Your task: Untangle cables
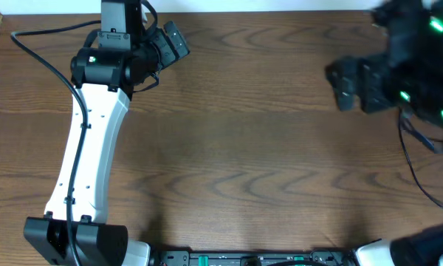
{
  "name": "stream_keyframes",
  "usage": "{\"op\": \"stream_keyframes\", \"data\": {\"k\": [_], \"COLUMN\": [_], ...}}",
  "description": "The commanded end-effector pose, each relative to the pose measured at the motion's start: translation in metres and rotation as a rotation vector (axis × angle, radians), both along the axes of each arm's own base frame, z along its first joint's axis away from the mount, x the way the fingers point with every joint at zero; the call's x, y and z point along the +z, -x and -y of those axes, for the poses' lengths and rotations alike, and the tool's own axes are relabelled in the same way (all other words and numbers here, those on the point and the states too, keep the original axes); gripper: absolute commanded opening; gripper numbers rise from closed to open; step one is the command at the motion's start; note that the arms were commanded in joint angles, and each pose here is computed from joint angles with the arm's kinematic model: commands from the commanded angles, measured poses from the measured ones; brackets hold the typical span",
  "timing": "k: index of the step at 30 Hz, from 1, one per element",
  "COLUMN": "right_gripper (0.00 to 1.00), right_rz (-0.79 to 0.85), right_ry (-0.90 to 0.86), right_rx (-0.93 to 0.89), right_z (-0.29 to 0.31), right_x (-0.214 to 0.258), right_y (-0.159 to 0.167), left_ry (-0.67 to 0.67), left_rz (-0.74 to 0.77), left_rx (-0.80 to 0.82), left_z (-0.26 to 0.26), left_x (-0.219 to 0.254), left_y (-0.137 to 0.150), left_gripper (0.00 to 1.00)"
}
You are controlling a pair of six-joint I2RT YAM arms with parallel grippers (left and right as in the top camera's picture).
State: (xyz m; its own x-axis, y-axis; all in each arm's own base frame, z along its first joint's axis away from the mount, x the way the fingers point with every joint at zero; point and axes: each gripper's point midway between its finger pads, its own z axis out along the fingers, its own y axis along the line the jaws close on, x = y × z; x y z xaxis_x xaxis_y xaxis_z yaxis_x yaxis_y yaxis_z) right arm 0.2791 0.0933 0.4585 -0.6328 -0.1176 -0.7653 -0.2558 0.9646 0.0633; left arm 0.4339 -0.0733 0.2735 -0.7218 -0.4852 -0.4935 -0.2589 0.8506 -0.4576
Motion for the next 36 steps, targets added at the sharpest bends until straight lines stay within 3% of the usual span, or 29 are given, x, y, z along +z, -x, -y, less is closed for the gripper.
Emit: {"op": "stream_keyframes", "data": {"k": [1,6,11,17,23,27,36], "right_gripper": [0.99,0.99,0.99,0.99,0.99,0.99,0.99], "right_rz": [0.072,0.053,0.103,0.329,0.550,0.638,0.651], "right_ry": [0.077,0.099,0.034,0.136,0.164,0.088,0.011], "right_rx": [-0.079,-0.149,-0.240,0.032,0.012,-0.045,-0.143], "right_z": [0.028,0.053,0.077,0.069,0.072,0.073,0.078], "right_x": [0.013,-0.001,-0.034,-0.094,-0.182,-0.226,-0.299], "right_y": [0.016,0.036,0.029,0.020,0.020,0.027,0.034], "left_ry": [-0.020,-0.020,-0.020,-0.020,-0.020,-0.020,-0.020], "left_rz": [-0.007,-0.007,-0.007,-0.007,-0.007,-0.007,-0.007], "left_rx": [-0.005,-0.005,-0.005,-0.005,-0.005,-0.005,-0.005], "left_z": [-0.002,-0.002,-0.002,-0.002,-0.002,-0.002,-0.002], "left_x": [-0.004,-0.004,-0.004,-0.004,-0.004,-0.004,-0.004], "left_y": [-0.002,-0.002,-0.002,-0.002,-0.002,-0.002,-0.002], "left_gripper": [1.00,1.00,1.00,1.00,1.00,1.00,1.00]}}
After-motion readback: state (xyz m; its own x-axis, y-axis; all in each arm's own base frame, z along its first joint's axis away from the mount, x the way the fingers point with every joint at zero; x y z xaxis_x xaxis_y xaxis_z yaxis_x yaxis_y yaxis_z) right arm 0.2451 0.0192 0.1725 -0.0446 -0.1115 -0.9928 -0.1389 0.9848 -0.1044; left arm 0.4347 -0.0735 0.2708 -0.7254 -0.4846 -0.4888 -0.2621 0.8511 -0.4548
